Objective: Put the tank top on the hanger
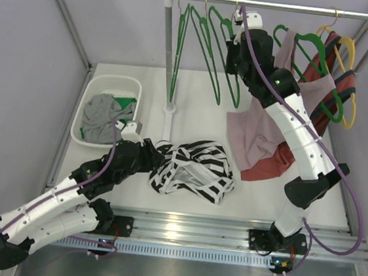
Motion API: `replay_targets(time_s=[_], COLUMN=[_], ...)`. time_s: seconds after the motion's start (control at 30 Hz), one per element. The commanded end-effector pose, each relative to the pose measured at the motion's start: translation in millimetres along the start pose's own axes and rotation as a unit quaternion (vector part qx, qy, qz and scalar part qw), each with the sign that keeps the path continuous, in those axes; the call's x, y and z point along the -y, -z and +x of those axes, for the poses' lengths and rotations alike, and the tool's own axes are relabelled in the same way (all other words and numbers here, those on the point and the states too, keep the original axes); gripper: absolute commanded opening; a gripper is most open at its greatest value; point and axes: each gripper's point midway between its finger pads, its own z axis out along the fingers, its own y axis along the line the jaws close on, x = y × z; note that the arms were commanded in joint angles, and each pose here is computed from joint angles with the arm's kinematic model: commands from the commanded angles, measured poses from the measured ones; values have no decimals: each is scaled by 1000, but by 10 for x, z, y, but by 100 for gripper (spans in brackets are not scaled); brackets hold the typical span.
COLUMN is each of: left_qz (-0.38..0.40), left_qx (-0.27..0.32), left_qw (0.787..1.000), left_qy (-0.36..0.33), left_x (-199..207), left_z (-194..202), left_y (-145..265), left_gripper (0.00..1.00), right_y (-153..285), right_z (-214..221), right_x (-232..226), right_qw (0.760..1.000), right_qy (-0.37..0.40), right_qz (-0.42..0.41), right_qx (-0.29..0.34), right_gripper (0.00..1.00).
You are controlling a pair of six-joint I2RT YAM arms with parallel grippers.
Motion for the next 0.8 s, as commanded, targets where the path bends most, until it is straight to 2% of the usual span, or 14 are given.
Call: replay_targets(time_s=[0.0, 0.3, 0.57, 0.77], left_qz=[-3, -4, -5, -29], left_qx=[3, 1, -7, -37], left_qw=[1000, 1000, 1000, 999], left_qy=[0, -1, -9, -20], left_x=[3, 7, 10, -94], left_z=[-17, -8, 32, 210], left_y=[-9, -30, -83, -199], left_gripper=[50, 49, 52, 52], right_y=[319, 539, 691, 951], right_z=[-574, -827, -641, -418], right_x=[95, 207, 278, 348], right_qw=[996, 991, 992, 992], right_qy=[-14, -10, -22, -37], right_qz=[4, 13, 10, -3], right_qx=[90, 136, 128, 119], right_gripper=[0, 0, 0, 0])
